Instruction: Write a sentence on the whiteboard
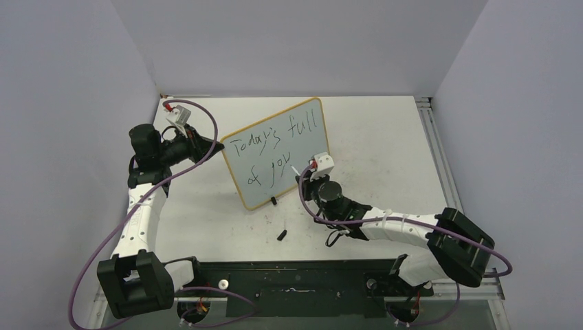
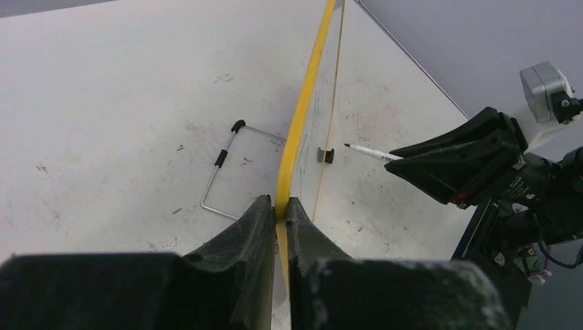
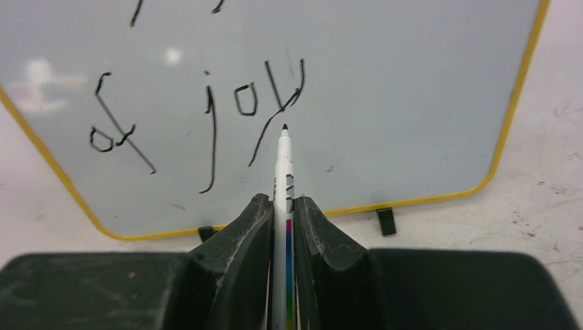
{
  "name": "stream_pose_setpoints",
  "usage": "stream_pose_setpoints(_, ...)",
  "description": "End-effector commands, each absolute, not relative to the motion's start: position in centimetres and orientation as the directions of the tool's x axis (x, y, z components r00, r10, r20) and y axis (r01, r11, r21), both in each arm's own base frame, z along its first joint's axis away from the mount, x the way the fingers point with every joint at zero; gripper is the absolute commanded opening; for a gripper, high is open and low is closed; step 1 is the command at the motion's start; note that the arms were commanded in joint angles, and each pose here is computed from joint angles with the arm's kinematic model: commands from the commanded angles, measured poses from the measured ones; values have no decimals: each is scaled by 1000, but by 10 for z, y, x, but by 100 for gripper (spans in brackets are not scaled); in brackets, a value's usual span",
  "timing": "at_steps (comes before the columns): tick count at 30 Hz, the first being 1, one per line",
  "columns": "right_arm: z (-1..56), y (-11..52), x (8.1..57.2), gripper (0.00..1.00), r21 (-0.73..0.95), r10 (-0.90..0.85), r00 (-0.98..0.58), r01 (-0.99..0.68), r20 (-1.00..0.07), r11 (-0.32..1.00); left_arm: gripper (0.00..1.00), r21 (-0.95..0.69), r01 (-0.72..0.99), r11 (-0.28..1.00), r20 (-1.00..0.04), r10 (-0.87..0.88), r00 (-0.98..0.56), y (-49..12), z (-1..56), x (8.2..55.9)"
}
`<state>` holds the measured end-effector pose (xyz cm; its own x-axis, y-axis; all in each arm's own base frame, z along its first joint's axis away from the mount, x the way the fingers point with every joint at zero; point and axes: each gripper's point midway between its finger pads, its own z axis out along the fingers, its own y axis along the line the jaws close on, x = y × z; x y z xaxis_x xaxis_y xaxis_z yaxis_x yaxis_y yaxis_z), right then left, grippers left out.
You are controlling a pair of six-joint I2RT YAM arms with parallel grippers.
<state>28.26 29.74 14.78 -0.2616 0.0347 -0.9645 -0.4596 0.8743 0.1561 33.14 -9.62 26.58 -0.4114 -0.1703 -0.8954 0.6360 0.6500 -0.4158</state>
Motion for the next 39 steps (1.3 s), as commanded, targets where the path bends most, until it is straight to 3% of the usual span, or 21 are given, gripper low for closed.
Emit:
stream_pose_setpoints(1, 159, 280, 302, 5, 154, 60, -230, -418, -971, 895, 0, -376, 680, 629, -920, -166, -355, -99, 283, 330)
stream_pose_setpoints(29, 148, 290, 333, 5, 124, 30, -218, -432, -975, 893, 0, -378, 675, 634, -918, -163, -361, -98, 280, 332)
stream_pose_setpoints(39, 193, 257, 310, 5, 172, 110, -175, -387, -978, 906, 0, -372, 677, 635, -921, -160, -355, -98, 281, 331)
